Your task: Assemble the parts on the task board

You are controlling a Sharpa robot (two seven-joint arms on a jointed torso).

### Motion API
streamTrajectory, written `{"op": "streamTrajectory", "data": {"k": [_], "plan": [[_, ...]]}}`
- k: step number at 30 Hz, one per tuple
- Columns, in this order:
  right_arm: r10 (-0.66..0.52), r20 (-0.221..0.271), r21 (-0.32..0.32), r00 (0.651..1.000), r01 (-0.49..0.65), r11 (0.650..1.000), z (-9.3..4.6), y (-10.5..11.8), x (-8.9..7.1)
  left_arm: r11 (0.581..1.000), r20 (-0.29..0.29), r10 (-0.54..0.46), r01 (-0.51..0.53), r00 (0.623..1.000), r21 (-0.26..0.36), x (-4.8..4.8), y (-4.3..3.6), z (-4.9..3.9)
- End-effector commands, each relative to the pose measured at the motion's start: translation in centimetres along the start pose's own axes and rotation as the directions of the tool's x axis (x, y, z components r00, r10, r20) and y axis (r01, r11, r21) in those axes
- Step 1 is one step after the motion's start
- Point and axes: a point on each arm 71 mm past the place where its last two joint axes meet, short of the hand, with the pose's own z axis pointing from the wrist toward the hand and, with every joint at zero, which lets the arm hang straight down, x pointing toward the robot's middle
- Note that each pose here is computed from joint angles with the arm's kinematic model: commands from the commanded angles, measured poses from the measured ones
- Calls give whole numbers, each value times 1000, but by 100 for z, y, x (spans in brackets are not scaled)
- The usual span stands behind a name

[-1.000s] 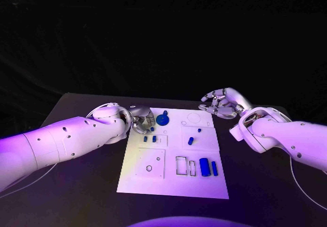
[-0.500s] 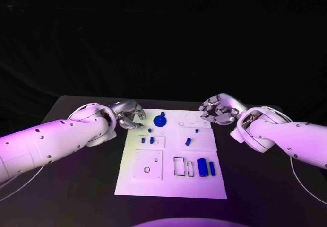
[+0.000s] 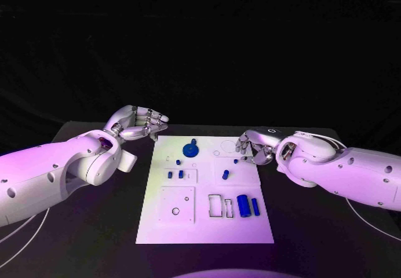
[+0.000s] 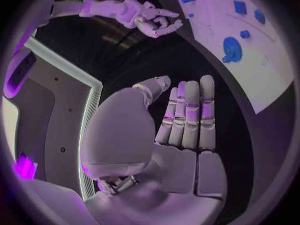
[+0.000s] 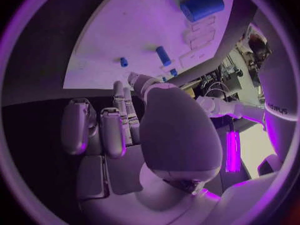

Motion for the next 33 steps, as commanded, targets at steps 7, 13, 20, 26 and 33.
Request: {"op": "streamTrajectory", "data": {"k": [7,13,20,26,33], "plan": [[-188,-23,15,982,188,982,59,63,107,956,84,-292,288,953,48,-60,-57,-83],[-186,-40,1,982,186,983,91,104,181,955,111,-296,294,949,35,-101,-40,-108],[-177,-40,-13,983,177,984,128,143,241,955,123,-295,294,948,26,-119,-30,-118],[-173,-44,-15,984,172,985,164,148,277,955,122,-296,296,947,21,-114,-28,-116],[-162,-50,-21,986,161,987,188,164,336,955,121,-297,298,947,12,-116,-21,-116]]}}
